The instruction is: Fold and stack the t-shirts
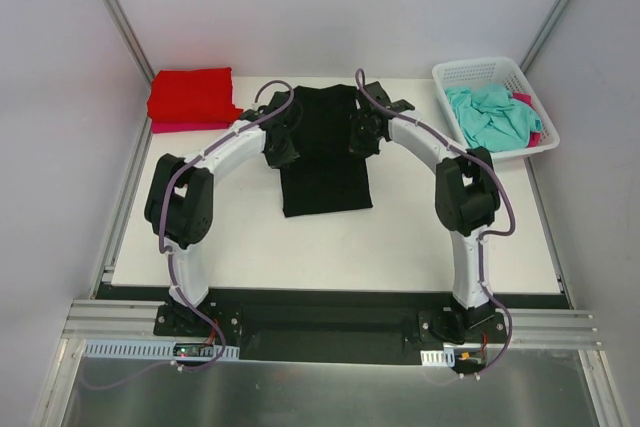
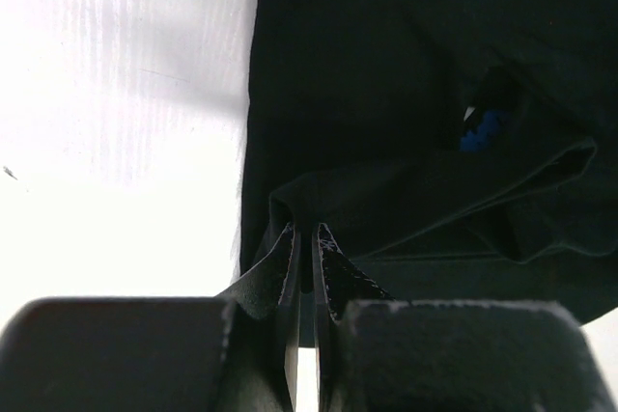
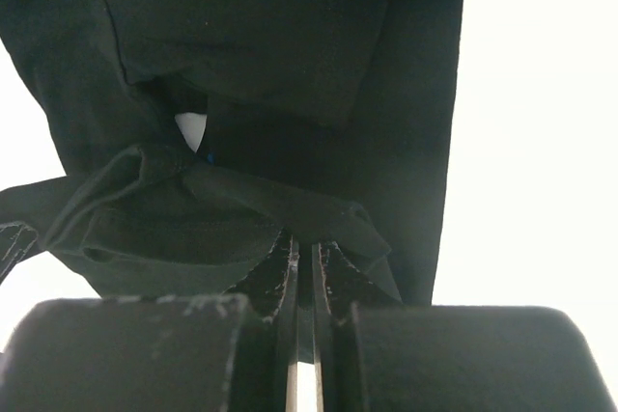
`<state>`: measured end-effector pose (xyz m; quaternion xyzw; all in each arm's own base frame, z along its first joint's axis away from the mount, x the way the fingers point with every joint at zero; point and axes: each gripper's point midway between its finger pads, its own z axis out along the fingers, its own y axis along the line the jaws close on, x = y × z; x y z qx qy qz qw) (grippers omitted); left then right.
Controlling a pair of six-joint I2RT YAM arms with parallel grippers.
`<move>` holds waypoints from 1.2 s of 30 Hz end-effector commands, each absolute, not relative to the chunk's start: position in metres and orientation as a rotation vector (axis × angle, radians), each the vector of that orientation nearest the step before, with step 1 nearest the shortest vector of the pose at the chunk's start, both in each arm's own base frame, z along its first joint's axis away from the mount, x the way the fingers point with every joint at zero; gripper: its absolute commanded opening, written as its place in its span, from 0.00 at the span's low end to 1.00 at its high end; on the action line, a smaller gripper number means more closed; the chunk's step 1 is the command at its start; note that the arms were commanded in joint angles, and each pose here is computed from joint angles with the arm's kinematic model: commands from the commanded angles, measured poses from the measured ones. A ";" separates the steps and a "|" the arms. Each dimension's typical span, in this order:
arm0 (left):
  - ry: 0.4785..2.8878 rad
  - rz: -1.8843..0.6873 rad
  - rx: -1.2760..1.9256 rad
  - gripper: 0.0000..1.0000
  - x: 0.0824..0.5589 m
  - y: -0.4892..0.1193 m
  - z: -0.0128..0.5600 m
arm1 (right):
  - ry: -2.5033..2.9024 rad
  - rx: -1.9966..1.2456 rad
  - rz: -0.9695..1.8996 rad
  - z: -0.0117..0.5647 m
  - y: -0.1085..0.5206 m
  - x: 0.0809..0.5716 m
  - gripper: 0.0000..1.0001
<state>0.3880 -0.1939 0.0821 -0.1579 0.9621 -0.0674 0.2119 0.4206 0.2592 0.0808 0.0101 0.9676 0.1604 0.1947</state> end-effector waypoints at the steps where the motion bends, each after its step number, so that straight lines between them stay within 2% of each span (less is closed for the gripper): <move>1: 2.653 -0.180 -0.453 0.00 0.398 -0.185 0.085 | 2.687 0.016 0.462 0.085 0.260 0.437 0.01; 16: 2.635 -0.180 -0.469 0.00 0.431 -0.174 0.078 | 2.677 0.024 0.453 0.074 0.259 0.461 0.01; 18: 2.625 -0.183 -0.464 0.01 0.438 -0.175 0.079 | 2.671 0.024 0.449 0.074 0.257 0.464 0.04; 19: 2.618 -0.182 -0.462 0.06 0.441 -0.175 0.080 | 2.659 0.023 0.442 0.077 0.253 0.469 0.18; 21: 2.592 -0.168 -0.460 0.19 0.452 -0.174 0.083 | 2.643 0.022 0.422 0.081 0.249 0.474 0.30; 22: 2.585 -0.166 -0.457 0.28 0.456 -0.174 0.084 | 2.629 0.024 0.407 0.085 0.244 0.478 0.43; 23: 2.575 -0.167 -0.454 0.44 0.461 -0.173 0.087 | 2.614 0.025 0.398 0.091 0.242 0.482 0.51; 27: 2.535 -0.157 -0.471 0.82 0.471 -0.167 0.098 | 2.538 0.026 0.337 0.117 0.227 0.498 0.56; 30: 2.502 -0.137 -0.485 0.99 0.476 -0.160 0.108 | 2.488 0.029 0.305 0.134 0.217 0.508 0.57; 36: 2.488 -0.123 -0.497 0.99 0.457 -0.150 0.117 | 2.488 -0.008 0.397 0.142 0.222 0.493 0.56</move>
